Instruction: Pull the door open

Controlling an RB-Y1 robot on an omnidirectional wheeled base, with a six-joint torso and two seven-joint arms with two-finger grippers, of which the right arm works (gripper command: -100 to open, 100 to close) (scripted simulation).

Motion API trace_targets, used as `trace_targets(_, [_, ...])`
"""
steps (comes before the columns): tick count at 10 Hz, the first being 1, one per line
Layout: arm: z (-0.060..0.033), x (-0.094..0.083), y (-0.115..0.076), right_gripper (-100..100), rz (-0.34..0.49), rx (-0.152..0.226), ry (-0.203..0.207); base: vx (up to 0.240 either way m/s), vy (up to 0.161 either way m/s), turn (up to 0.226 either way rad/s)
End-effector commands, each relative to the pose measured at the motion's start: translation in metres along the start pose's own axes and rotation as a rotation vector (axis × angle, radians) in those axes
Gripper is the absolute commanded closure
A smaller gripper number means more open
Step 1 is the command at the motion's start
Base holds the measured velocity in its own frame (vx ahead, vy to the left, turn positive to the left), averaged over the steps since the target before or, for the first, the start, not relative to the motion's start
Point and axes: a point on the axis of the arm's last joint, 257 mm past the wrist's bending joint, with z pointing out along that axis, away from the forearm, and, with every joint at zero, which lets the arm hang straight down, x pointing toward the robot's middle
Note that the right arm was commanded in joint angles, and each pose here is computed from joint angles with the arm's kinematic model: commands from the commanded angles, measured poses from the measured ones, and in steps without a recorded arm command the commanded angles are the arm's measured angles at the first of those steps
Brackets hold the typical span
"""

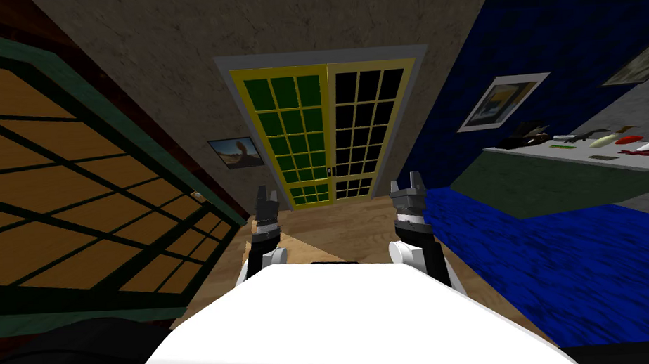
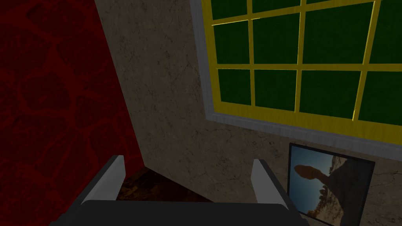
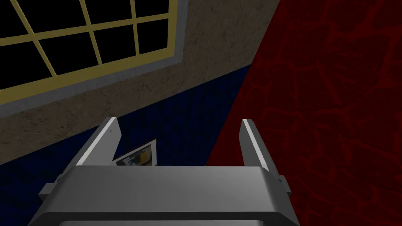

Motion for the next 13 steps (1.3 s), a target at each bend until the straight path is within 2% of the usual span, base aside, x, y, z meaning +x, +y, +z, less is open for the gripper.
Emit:
trace_targets(1, [-0.0013, -0.001, -0.01, -100, -0.046, 0.011, 0.011, 0.069, 0.02, -0.004])
trace_targets(5, [-0.005, -0.003, -0.036, -100, -0.165, 0.038, 0.037, 0.152, 0.019, -0.004])
trace_targets(13, [-0.0143, -0.012, -0.084, -100, -0.384, 0.086, 0.087, 0.104, 0.019, -0.003])
